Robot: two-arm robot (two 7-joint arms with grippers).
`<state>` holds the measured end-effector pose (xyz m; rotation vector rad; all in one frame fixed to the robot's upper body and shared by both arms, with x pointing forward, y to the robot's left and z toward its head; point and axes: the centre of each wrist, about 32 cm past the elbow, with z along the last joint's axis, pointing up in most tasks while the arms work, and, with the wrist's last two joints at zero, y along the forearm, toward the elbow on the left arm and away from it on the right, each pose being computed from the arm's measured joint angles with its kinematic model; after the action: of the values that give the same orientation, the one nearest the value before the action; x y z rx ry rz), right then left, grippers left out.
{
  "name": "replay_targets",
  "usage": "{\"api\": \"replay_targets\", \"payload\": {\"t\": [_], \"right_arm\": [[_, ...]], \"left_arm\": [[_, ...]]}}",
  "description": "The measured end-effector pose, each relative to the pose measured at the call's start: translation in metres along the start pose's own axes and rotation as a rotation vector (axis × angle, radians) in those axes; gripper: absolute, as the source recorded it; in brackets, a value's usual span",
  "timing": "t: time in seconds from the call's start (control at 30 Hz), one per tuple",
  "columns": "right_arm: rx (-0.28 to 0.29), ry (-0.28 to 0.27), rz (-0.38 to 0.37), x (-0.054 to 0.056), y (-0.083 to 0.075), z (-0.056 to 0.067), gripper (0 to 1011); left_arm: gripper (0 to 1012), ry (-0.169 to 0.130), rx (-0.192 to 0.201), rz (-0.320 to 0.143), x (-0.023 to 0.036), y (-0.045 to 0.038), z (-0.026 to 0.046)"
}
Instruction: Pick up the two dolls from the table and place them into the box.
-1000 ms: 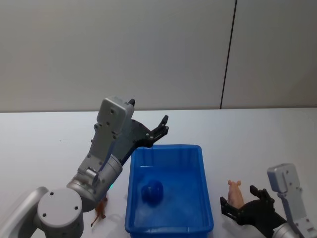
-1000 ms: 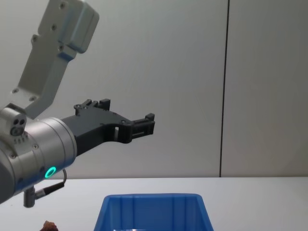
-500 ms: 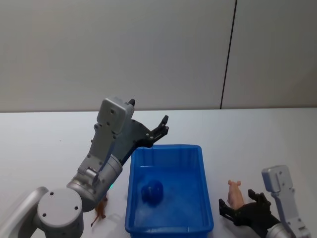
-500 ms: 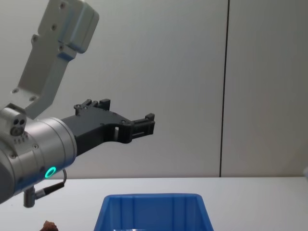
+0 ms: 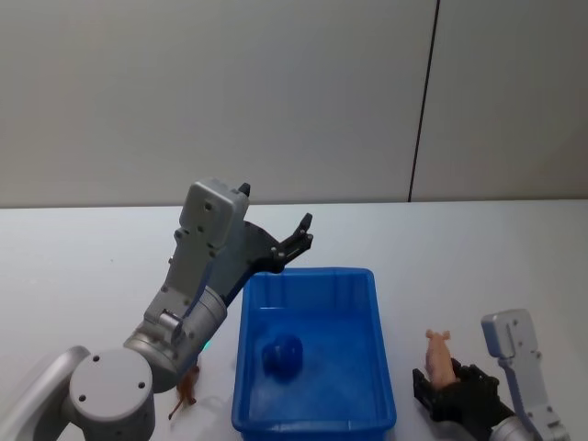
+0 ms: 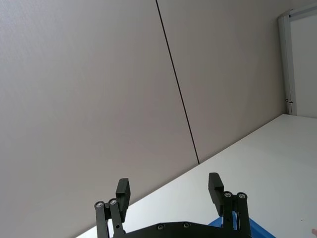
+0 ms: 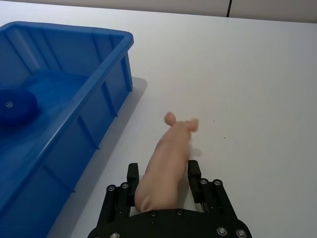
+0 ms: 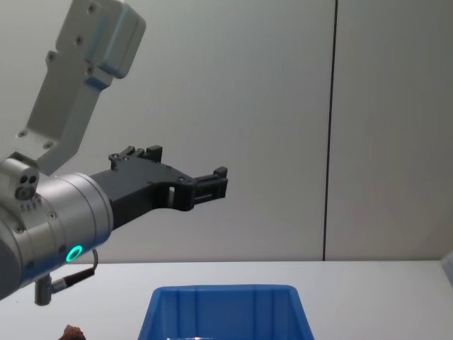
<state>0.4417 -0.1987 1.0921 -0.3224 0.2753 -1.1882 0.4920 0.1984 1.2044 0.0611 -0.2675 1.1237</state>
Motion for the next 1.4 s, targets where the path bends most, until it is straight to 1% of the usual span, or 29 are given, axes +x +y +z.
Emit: {"api": "replay_targets", "payload": {"t": [0.1, 0.3, 0.4, 0.53, 0.83, 0.87, 0.9, 0.93, 0.97, 1.03, 1.07, 1.1, 1.13, 1.2, 1.23, 1.27, 1.3, 1.37, 1.4], "right_arm": [[-0.002, 0.002, -0.001, 0.0, 0.001, 0.0, 548], [-0.003, 0.004, -0.001, 0.0, 0.001, -0.001, 362], [0.002, 0.002, -0.002, 0.0, 0.001, -0.001, 362], [0.027, -0.003, -0.005, 0.001, -0.001, 0.001, 362], [0.116, -0.033, -0.005, 0.004, -0.004, 0.012, 362], [0.137, -0.04, -0.001, 0.005, -0.005, 0.016, 362], [0.137, -0.04, -0.001, 0.005, -0.005, 0.016, 362], [0.158, -0.047, 0.004, 0.005, -0.005, 0.02, 362], [0.167, -0.049, 0.007, 0.005, -0.005, 0.022, 362], [0.198, -0.057, 0.021, 0.005, -0.005, 0.028, 362], [0.219, -0.062, 0.032, 0.006, -0.005, 0.033, 362], [0.219, -0.062, 0.032, 0.006, -0.005, 0.033, 362], [0.237, -0.066, 0.045, 0.006, -0.005, 0.038, 362], [0.255, -0.068, 0.058, 0.006, -0.004, 0.043, 362], [0.271, -0.068, 0.076, 0.006, -0.003, 0.048, 362], [0.276, -0.067, 0.084, 0.006, -0.003, 0.05, 362], [0.291, -0.066, 0.102, 0.006, -0.002, 0.056, 362], [0.302, -0.062, 0.123, 0.005, 0.0, 0.061, 362], [0.311, -0.058, 0.142, 0.005, 0.002, 0.066, 362]], "left_arm": [[1003, 0.0, 0.0, 0.0, 0.0, 0.0, 0.0], [1003, 0.0, 0.0, 0.0, 0.0, 0.0, 0.0], [1003, 0.0, 0.0, 0.0, 0.0, 0.0, 0.0], [1003, 0.0, 0.0, 0.0, 0.0, 0.0, 0.0], [1003, 0.0, 0.0, 0.0, 0.0, 0.0, 0.0], [1003, 0.0, 0.0, 0.0, 0.0, 0.0, 0.0], [1003, 0.0, 0.0, 0.0, 0.0, 0.0, 0.0], [1003, 0.0, 0.0, 0.0, 0.0, 0.0, 0.0], [1003, 0.0, 0.0, 0.0, 0.0, 0.0, 0.0], [1003, 0.0, 0.0, 0.0, 0.0, 0.0, 0.0], [1003, 0.0, 0.0, 0.0, 0.0, 0.0, 0.0], [1003, 0.0, 0.0, 0.0, 0.0, 0.0, 0.0], [1003, 0.0, 0.0, 0.0, 0.0, 0.0, 0.0], [1003, 0.0, 0.0, 0.0, 0.0, 0.0, 0.0], [1003, 0.0, 0.0, 0.0, 0.0, 0.0, 0.0], [1003, 0.0, 0.0, 0.0, 0.0, 0.0, 0.0], [1003, 0.0, 0.0, 0.0, 0.0, 0.0, 0.0], [1003, 0.0, 0.0, 0.0, 0.0, 0.0, 0.0], [1003, 0.0, 0.0, 0.0, 0.0, 0.0, 0.0]]}}
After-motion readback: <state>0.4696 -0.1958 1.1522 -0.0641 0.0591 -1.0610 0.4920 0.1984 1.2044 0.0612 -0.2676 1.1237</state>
